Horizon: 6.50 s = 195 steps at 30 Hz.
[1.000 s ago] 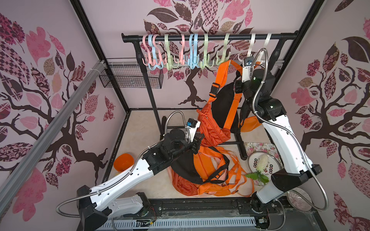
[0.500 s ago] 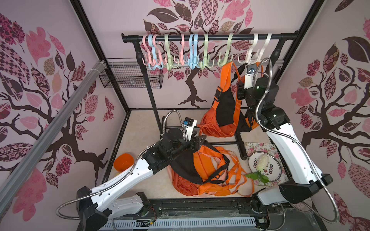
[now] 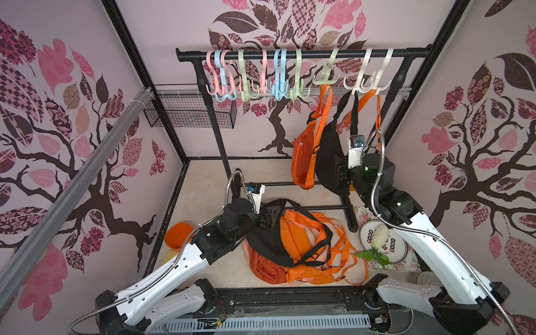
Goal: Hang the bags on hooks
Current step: Hang the bag on the hook, then pick up the bag from the bag.
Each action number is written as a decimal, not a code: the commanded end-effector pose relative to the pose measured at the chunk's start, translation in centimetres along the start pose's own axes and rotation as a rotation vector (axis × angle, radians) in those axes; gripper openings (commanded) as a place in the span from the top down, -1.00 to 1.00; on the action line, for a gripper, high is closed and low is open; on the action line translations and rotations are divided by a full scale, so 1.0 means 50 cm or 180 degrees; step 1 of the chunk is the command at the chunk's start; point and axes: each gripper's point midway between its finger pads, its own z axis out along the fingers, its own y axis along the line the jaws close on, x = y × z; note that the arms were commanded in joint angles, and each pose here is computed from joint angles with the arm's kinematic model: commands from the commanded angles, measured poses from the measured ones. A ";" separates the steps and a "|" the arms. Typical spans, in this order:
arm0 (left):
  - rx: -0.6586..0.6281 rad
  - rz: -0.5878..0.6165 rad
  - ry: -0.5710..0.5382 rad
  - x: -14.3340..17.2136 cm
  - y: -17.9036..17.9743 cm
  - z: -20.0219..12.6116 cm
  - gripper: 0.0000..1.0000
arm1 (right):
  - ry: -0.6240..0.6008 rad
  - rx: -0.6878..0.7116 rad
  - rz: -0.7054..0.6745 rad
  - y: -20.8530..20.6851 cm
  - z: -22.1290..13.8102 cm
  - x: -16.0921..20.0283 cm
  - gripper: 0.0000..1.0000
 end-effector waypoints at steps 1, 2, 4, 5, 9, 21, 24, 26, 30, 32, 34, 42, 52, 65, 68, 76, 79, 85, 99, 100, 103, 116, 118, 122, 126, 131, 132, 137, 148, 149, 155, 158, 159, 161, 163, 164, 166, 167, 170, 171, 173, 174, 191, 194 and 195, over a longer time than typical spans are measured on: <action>-0.0465 -0.0360 0.0460 0.087 0.084 0.000 -0.29 | 0.0454 -0.0348 0.0375 0.039 -0.012 0.115 -0.32; -0.0598 -0.0454 0.0565 0.103 0.108 -0.002 -0.30 | 0.0593 -0.0432 0.0412 0.051 -0.011 0.152 -0.33; -0.0852 -0.0657 0.0747 0.132 0.156 -0.008 -0.30 | 0.0897 -0.0546 0.0499 0.071 -0.007 0.235 -0.34; -0.0931 -0.0767 0.0807 0.144 0.178 -0.009 -0.30 | 0.1052 -0.0602 0.0553 0.082 -0.006 0.276 -0.35; -0.0978 -0.1206 0.0963 0.182 0.231 0.004 -0.31 | 0.1466 -0.0809 0.0818 0.117 -0.012 0.388 -0.38; -0.0945 -0.1354 0.1340 0.252 0.246 0.057 -0.26 | 0.1636 -0.0505 0.0791 0.088 -0.012 0.453 -0.49; -0.0958 -0.1346 0.1332 0.256 0.249 0.059 -0.08 | 0.1755 -0.0437 0.0821 0.086 -0.011 0.484 -0.50; -0.0938 -0.1349 0.1321 0.254 0.248 0.059 0.24 | 0.1837 -0.0417 0.0857 0.088 -0.011 0.503 -0.50; -0.0903 -0.1305 0.1230 0.235 0.243 0.056 0.75 | 0.1909 -0.0375 0.0908 0.088 -0.010 0.525 -0.51; -0.0871 -0.1258 0.1160 0.218 0.238 0.052 0.91 | 0.1913 -0.0354 0.0911 0.086 -0.010 0.527 -0.51; -0.0823 -0.1219 0.1057 0.196 0.231 0.046 1.00 | 0.1899 -0.0315 0.0909 0.081 -0.010 0.525 -0.51; -0.0026 -0.0912 0.0148 0.041 0.136 -0.016 1.00 | 0.1856 -0.0154 0.0903 0.058 -0.019 0.521 -0.55; 0.0187 -0.0676 -0.0125 -0.047 0.087 -0.088 1.00 | 0.1936 -0.0208 0.0939 0.065 -0.024 0.531 -0.55; 0.1079 -0.0487 -0.0504 -0.129 -0.022 -0.148 1.00 | 0.1208 -0.0183 0.1019 0.033 -0.034 0.413 -0.55; 0.1224 -0.0480 -0.0545 -0.138 -0.036 -0.150 1.00 | 0.0923 -0.0221 0.1039 0.024 -0.045 0.377 -0.62; 0.1531 -0.0363 -0.0762 -0.184 -0.079 -0.198 1.00 | 0.1078 -0.0220 0.0914 0.032 -0.032 0.392 -0.65; 0.1644 -0.0360 -0.0828 -0.198 -0.091 -0.211 1.00 | 0.0901 -0.0368 0.1000 0.041 -0.039 0.370 -0.65; 0.1543 -0.0354 -0.0739 -0.187 -0.080 -0.196 1.00 | 0.0647 -0.0459 0.0979 0.037 -0.054 0.347 -0.66; 0.0497 -0.0470 -0.0213 -0.090 0.040 -0.126 1.00 | 0.1491 -0.1226 0.0929 0.155 -0.031 0.467 -0.61; 0.0462 -0.0470 -0.0190 -0.085 0.045 -0.124 1.00 | 0.1560 -0.1295 0.0945 0.165 -0.030 0.476 -0.61; 0.0298 -0.0478 -0.0117 -0.070 0.062 -0.126 1.00 | 0.1824 -0.1525 0.1023 0.200 -0.031 0.511 -0.55; -0.0495 -0.0482 0.0197 -0.022 0.144 -0.153 1.00 | 0.2177 -0.1747 0.1087 0.237 -0.033 0.562 -0.31; -0.0557 -0.0490 0.0225 -0.017 0.151 -0.154 1.00 | 0.2217 -0.1715 0.1072 0.234 -0.034 0.567 -0.27; -0.0658 -0.0517 0.0282 -0.009 0.164 -0.153 1.00 | 0.2293 -0.1665 0.1032 0.230 -0.039 0.576 -0.25; -0.0784 -0.0562 0.0375 0.008 0.183 -0.146 1.00 | 0.2389 -0.1585 0.1012 0.222 -0.045 0.589 -0.18; -0.0793 -0.0720 0.0412 0.023 0.199 -0.140 1.00 | 0.2452 -0.1570 0.1017 0.223 -0.048 0.601 -0.18; -0.0779 -0.0748 0.0404 0.022 0.201 -0.141 1.00 | 0.2486 -0.1591 0.1024 0.228 -0.048 0.604 -0.18; -0.0776 -0.0758 0.0400 0.024 0.203 -0.143 1.00 | 0.2590 -0.1622 0.0954 0.255 -0.047 0.621 -0.15; -0.0717 -0.0774 0.0406 0.034 0.200 -0.138 1.00 | 0.2500 -0.1297 0.0634 0.264 -0.015 0.610 -0.02; -0.0721 -0.0779 0.0417 0.036 0.201 -0.137 1.00 | 0.2504 -0.1248 0.0568 0.264 -0.010 0.612 -0.02; -0.0738 -0.0763 0.0415 0.039 0.202 -0.142 1.00 | 0.2721 -0.0993 0.0315 0.255 0.009 0.643 0.06; -0.0745 -0.0766 0.0431 0.045 0.204 -0.141 1.00 | 0.2803 -0.0901 0.0217 0.250 0.012 0.660 0.12; -0.0746 -0.0764 0.0437 0.045 0.204 -0.142 1.00 | 0.2828 -0.0856 0.0172 0.246 0.010 0.665 0.14; -0.0758 -0.0758 0.0443 0.047 0.205 -0.143 1.00 | 0.2841 -0.0786 0.0115 0.239 0.009 0.669 0.16; -0.0766 -0.0749 0.0444 0.047 0.206 -0.144 1.00 | 0.2848 -0.0756 0.0108 0.234 0.005 0.669 0.16; -0.0772 -0.0742 0.0437 0.046 0.206 -0.145 1.00 | 0.2835 -0.0754 0.0114 0.233 0.003 0.667 0.15; -0.0779 -0.0739 0.0448 0.047 0.207 -0.144 1.00 | 0.2800 -0.0774 0.0130 0.235 0.003 0.666 0.15; -0.0780 -0.0738 0.0444 0.047 0.207 -0.144 1.00 | 0.2790 -0.0774 0.0136 0.235 0.005 0.666 0.15; -0.0785 -0.0744 0.0454 0.050 0.209 -0.140 1.00 | 0.2800 -0.0840 0.0159 0.248 0.012 0.662 0.16; -0.0780 -0.0752 0.0460 0.052 0.210 -0.138 1.00 | 0.2804 -0.0863 0.0165 0.253 0.013 0.661 0.16; -0.0761 -0.0765 0.0484 0.054 0.209 -0.131 1.00 | 0.2758 -0.0906 0.0195 0.261 0.016 0.654 0.16; -0.0756 -0.0774 0.0498 0.054 0.209 -0.130 1.00 | 0.2734 -0.0927 0.0211 0.265 0.017 0.650 0.16; -0.0773 -0.0825 0.0405 0.058 0.211 -0.140 1.00 | 0.2948 -0.0827 -0.0041 0.269 0.020 0.691 -0.07; -0.0783 -0.0840 0.0376 0.062 0.213 -0.142 1.00 | 0.2985 -0.0697 -0.0201 0.257 0.030 0.696 -0.03; -0.0792 -0.0846 0.0371 0.063 0.214 -0.142 1.00 | 0.2984 -0.0664 -0.0230 0.253 0.032 0.696 0.00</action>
